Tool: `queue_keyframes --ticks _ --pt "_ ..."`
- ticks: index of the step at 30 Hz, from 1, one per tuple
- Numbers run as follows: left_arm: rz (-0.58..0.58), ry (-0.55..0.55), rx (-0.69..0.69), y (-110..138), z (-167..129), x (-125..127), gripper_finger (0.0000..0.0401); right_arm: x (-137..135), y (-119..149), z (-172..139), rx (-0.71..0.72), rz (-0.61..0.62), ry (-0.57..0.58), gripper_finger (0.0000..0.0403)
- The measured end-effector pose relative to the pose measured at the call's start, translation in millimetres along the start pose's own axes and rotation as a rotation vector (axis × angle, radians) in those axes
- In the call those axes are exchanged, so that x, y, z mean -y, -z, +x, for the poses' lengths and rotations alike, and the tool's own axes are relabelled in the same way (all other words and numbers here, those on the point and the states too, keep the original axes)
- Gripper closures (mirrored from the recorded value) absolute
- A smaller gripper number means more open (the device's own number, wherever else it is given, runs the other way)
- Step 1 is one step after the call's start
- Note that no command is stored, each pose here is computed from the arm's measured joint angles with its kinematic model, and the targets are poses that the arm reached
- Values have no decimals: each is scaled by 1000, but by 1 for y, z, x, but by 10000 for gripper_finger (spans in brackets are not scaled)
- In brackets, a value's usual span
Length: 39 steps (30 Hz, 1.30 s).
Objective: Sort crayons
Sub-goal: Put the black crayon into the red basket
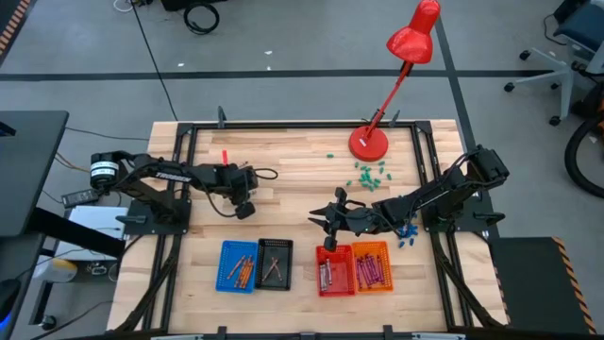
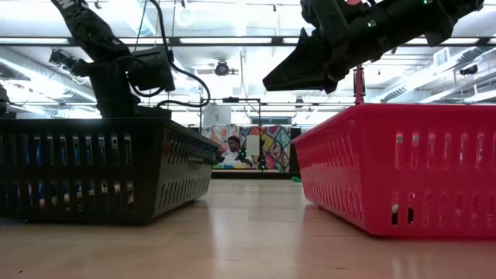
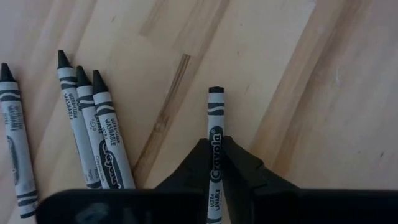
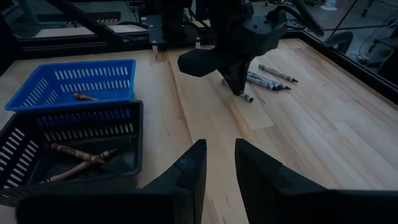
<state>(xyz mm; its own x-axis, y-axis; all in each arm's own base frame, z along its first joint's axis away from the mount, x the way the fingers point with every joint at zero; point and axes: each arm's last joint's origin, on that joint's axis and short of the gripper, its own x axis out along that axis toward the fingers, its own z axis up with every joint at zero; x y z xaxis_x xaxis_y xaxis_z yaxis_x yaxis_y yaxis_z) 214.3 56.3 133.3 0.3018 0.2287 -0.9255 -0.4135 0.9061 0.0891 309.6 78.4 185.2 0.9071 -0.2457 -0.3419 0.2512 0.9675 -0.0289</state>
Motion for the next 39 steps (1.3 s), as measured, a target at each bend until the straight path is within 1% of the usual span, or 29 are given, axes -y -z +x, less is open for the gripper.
queue_keyframes --ticks 4,10,13,17,20,25,32,35,39 --pt "1 1 20 0 -3 -1 367 0 1 0 -9 -12 2 314" --pt "-12 12 129 -7 -17 -2 366 1 2 0 -16 -16 7 314" --pt "-4 34 242 -15 -26 2 366 2 1 1 -9 -7 35 314" --pt "51 73 412 -28 -35 11 365 7 -2 2 23 32 108 314" --pt "93 93 533 -38 -40 19 365 11 -6 4 60 51 126 311" --pt "151 128 675 -47 -49 32 365 15 -17 6 148 46 121 291" --pt "230 184 844 -52 -64 54 365 23 -29 8 238 13 106 254" --pt "252 209 921 -54 -71 62 365 26 -32 9 263 -7 97 248" --pt "283 228 989 -55 -78 70 365 28 -39 9 325 -27 68 247"
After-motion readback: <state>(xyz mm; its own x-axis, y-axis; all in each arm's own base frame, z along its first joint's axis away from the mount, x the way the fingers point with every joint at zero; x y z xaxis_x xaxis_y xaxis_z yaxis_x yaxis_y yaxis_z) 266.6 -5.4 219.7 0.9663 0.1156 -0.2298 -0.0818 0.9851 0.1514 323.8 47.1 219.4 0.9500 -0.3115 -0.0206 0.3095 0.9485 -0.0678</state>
